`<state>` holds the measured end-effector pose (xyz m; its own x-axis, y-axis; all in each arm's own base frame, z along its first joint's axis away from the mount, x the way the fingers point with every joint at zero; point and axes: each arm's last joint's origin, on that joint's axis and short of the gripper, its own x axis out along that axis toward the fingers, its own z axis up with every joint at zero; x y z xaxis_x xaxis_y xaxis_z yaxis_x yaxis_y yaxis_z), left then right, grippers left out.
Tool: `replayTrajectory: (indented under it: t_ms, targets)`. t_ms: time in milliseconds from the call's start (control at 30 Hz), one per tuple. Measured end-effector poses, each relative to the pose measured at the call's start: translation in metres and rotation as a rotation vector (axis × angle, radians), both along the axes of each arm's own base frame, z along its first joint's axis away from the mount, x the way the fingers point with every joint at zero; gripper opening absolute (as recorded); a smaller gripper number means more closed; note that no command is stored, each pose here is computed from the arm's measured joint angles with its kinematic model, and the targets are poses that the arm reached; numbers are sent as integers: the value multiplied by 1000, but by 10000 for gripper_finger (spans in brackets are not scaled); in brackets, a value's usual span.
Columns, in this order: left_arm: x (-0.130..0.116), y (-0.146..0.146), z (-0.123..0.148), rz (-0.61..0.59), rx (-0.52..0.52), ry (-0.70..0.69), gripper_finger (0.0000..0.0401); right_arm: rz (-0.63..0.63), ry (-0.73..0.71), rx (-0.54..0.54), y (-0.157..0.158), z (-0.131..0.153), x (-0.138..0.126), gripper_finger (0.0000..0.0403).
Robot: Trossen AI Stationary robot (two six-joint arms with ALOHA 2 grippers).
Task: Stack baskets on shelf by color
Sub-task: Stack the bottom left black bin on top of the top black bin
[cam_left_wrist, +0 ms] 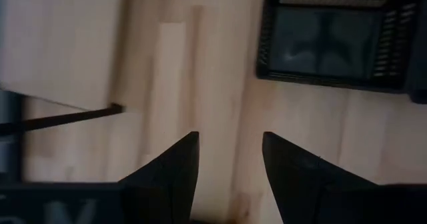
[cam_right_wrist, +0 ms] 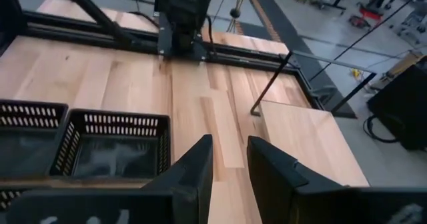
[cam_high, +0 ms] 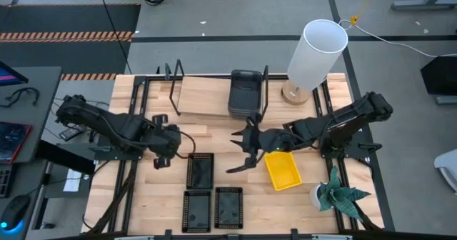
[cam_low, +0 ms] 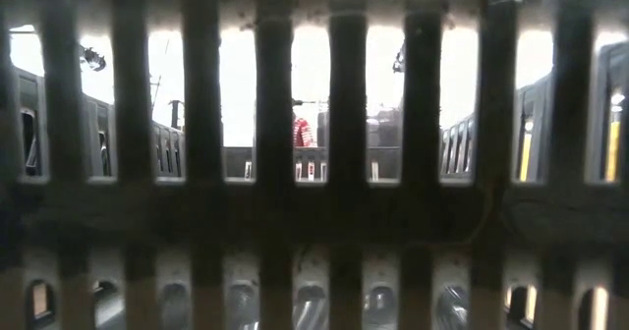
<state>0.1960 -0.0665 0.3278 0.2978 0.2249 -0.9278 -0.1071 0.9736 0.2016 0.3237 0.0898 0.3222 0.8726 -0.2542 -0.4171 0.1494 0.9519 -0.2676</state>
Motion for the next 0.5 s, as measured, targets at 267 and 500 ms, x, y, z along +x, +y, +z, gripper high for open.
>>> replayTrajectory:
  t_ms: [267, 500]
  targets:
    - [13, -10, -31, -16, -162, -48, 172, 19, -63, 3, 4, 7, -22, 98]
    - [24, -17, -49, 1, -310, -126, 172, -6, -105, -21, 5, -2, -50, 98]
